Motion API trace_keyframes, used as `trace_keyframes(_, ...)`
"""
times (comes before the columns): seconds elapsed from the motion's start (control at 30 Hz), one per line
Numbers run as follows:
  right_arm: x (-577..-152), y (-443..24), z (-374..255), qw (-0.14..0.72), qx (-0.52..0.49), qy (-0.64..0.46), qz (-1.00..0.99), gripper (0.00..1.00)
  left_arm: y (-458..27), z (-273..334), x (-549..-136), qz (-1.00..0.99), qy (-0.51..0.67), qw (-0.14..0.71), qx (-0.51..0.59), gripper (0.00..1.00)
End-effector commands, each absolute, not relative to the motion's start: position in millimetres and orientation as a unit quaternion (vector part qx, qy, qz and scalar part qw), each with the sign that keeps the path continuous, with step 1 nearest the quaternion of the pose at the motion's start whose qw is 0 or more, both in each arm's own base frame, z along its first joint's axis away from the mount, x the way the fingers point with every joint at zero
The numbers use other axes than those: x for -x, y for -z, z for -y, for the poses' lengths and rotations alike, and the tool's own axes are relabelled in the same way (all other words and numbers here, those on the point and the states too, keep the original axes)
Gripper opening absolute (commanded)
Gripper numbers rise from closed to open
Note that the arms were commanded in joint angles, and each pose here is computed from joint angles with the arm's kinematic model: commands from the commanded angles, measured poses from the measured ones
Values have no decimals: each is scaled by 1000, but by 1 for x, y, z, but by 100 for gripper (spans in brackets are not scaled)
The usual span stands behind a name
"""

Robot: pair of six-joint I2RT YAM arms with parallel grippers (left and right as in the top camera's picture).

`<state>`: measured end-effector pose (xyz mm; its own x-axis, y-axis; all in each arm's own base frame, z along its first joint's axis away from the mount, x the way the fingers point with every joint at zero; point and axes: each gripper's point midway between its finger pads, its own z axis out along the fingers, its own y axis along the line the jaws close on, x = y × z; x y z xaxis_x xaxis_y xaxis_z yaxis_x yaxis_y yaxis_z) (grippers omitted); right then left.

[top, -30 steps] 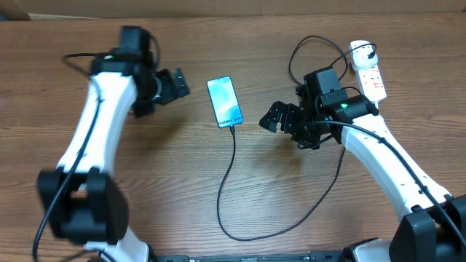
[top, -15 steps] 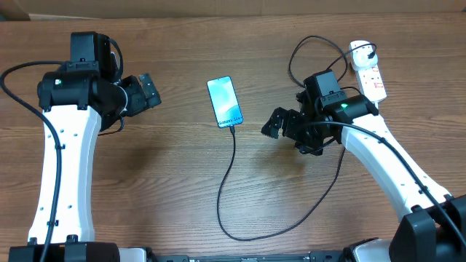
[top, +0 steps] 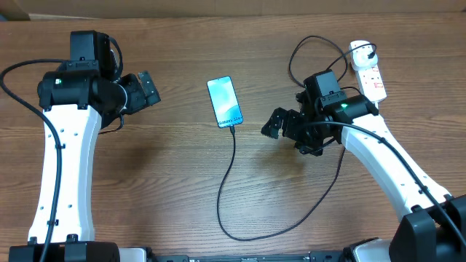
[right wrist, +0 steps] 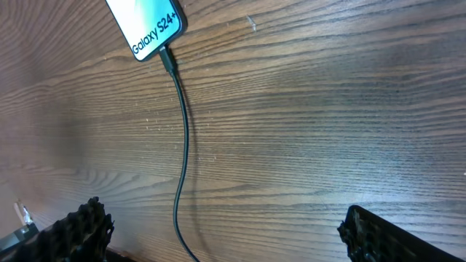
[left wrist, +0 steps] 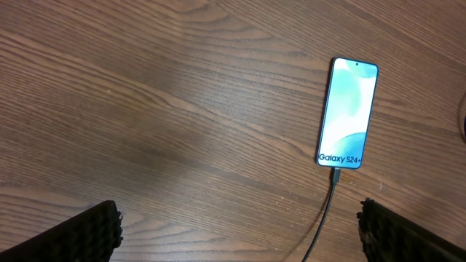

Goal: Plug charger to phone and switch on socket
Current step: 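Move the right gripper to the white power strip's switch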

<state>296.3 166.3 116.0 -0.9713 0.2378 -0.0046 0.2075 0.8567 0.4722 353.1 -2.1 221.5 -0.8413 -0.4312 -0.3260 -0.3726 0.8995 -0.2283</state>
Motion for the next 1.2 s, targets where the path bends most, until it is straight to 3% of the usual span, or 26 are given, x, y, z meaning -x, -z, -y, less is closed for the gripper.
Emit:
trace_keyframes(0.0, -301, -126, -167, 44, -111, -249, -961, 100, -220, -2, -355, -958, 69, 189, 205, 100)
trace_keyframes(0.4, -306, -131, -164, 51, -115, -250, -960, 100, -220, -2, -355, -958, 69, 189, 205, 100)
trace_keyframes(0.67, -333, -182, -141, 102, -104, -253, -956, 100, -220, -2, -355, -958, 69, 189, 205, 100)
trace_keyframes(0.9, -365, -234, -81, 182, -147, -228, -945, 100, -220, -2, -355, -958, 69, 189, 205, 100)
trace_keyframes(1.17, -378, -238, -14, 211, -231, -209, -927, 100, -220, -2, -355, -958, 69, 189, 205, 100)
